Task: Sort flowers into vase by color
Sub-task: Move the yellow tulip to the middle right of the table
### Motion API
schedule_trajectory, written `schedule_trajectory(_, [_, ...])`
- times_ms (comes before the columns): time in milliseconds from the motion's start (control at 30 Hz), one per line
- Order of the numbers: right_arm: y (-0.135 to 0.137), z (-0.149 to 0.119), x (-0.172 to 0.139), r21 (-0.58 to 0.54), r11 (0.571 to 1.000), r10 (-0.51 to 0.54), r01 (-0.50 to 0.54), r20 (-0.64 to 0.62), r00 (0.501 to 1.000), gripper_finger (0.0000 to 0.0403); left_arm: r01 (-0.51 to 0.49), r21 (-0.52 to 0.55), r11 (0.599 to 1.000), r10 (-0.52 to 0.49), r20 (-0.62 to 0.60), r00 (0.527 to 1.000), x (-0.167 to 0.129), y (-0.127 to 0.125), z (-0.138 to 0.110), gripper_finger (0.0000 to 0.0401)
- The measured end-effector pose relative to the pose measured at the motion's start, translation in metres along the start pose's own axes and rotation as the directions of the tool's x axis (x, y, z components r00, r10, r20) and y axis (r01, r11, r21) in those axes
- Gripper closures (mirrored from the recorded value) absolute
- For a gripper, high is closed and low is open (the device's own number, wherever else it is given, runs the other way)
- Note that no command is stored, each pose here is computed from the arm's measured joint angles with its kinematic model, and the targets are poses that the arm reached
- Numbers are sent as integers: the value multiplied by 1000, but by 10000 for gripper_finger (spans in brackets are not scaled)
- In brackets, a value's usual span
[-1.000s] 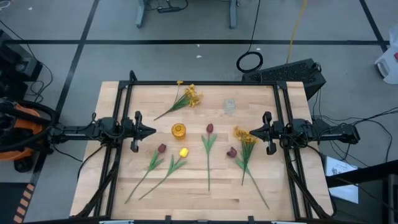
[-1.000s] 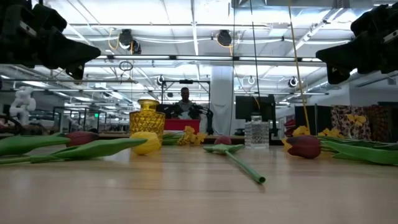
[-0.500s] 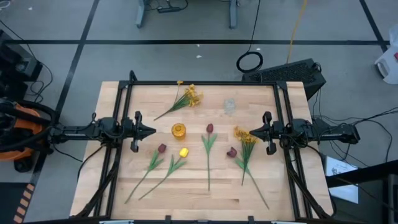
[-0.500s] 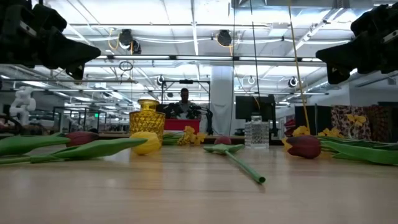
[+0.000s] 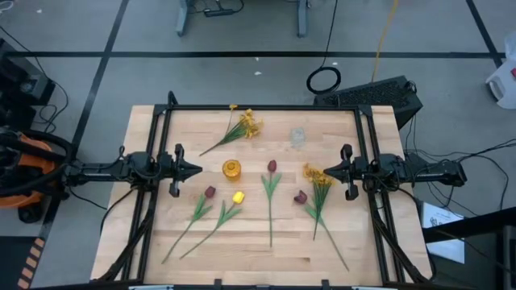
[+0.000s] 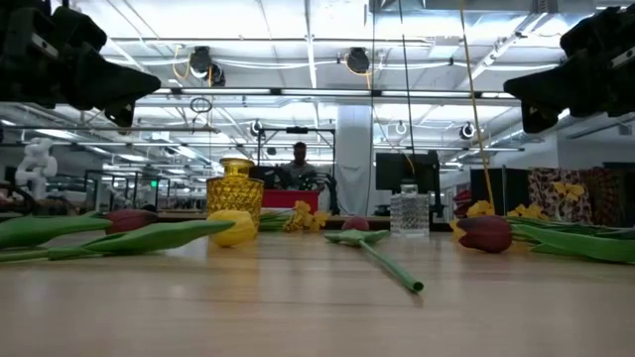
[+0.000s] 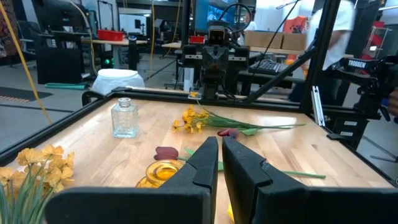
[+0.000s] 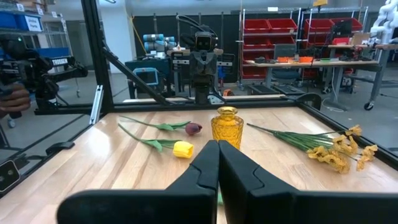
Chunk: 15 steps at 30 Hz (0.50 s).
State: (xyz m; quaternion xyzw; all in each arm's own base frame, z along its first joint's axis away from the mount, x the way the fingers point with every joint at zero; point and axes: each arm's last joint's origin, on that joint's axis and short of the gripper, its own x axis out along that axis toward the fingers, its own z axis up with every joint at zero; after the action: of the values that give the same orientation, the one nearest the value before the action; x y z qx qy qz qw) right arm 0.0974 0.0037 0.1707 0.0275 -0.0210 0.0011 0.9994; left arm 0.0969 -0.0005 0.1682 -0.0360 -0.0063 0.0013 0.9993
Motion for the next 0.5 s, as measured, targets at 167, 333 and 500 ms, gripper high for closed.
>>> schedule_trajectory(167, [0,7,0,6,1000,4,-4,71,997,403,0,0,1000,0,0,1000,0,0,0,369])
schedule_trajectory(333, [1,23,-3,-11,1000,5,-4,106,994,403,0,1,1000,0,0,1000,0,0,0,369])
schedule_trajectory(500, [2,50,-7,-25,1000,5,-2,98,995,403,-1,1,1000,1,0,1000,0,0,0,369])
